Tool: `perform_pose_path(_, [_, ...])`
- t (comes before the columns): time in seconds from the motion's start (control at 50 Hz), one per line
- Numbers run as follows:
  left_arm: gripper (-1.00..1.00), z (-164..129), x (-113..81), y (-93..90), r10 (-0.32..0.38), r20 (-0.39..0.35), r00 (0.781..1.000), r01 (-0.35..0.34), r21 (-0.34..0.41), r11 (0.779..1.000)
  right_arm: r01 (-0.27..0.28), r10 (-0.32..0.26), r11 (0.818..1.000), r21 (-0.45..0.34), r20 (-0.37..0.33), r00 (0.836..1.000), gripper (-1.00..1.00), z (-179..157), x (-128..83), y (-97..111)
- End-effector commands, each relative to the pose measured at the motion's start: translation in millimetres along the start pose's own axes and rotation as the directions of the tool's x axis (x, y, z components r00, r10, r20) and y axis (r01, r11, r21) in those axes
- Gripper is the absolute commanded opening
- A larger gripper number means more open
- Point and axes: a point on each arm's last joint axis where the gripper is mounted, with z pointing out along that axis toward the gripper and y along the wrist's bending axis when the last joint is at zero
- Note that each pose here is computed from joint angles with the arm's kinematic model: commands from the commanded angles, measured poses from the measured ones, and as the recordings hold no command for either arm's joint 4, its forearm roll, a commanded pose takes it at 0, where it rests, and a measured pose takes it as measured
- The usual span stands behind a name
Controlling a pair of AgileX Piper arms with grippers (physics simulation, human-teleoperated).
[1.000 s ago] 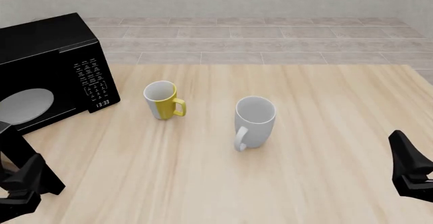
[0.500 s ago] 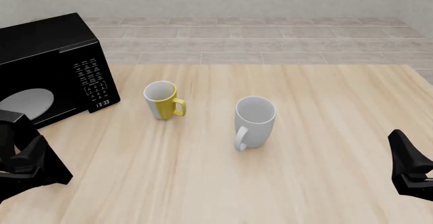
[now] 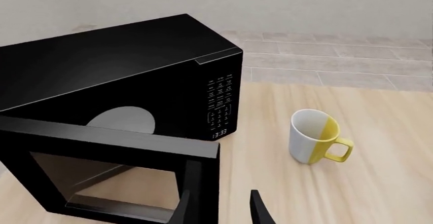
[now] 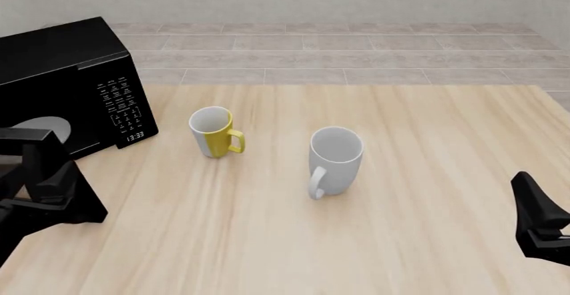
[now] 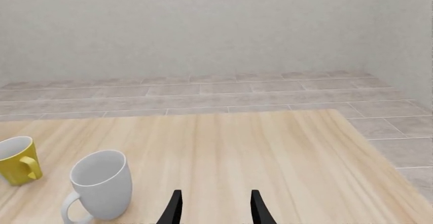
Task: Close the microwave.
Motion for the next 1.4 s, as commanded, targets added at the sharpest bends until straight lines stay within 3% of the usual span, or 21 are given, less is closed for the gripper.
perform_pose_path(0.02, [1.00, 25.1, -21.2, 4.4, 0.033, 0.047, 0.998, -0.031, -0.035, 0.999, 0.000, 0.000, 1.000, 0.003, -0.001, 1.000, 1.00, -1.4, 0.3, -0.2])
perform_pose_path(0.78, [1.00, 98.0, -56.1, 4.6, 0.059, 0.065, 0.996, -0.057, -0.028, 0.998, 0.003, -0.003, 1.000, 0.024, -0.012, 1.000, 1.00, -3.6, 1.9, -1.7])
perform_pose_path(0.92, [1.00, 105.9, -63.3, 10.1, 0.062, 0.077, 0.995, -0.058, -0.051, 0.997, 0.005, -0.004, 1.000, 0.023, -0.014, 1.000, 1.00, -4.3, 2.2, -1.6])
perform_pose_path(0.98, [1.00, 113.3, -70.2, 11.5, 0.103, 0.079, 0.992, -0.098, -0.059, 0.993, 0.011, -0.010, 1.000, 0.029, -0.016, 1.000, 1.00, -5.5, 2.6, -2.0])
perform_pose_path(1.32, [1.00, 145.3, -78.5, 21.5, 0.105, 0.062, 0.993, -0.100, -0.087, 0.991, 0.017, -0.016, 1.000, 0.021, -0.017, 1.000, 1.00, -1.7, 1.9, -1.6])
perform_pose_path(1.4, [1.00, 152.3, -82.7, 37.5, 0.120, 0.070, 0.990, -0.109, -0.141, 0.984, 0.014, -0.013, 1.000, 0.018, -0.019, 1.000, 1.00, -1.0, 1.9, -1.4])
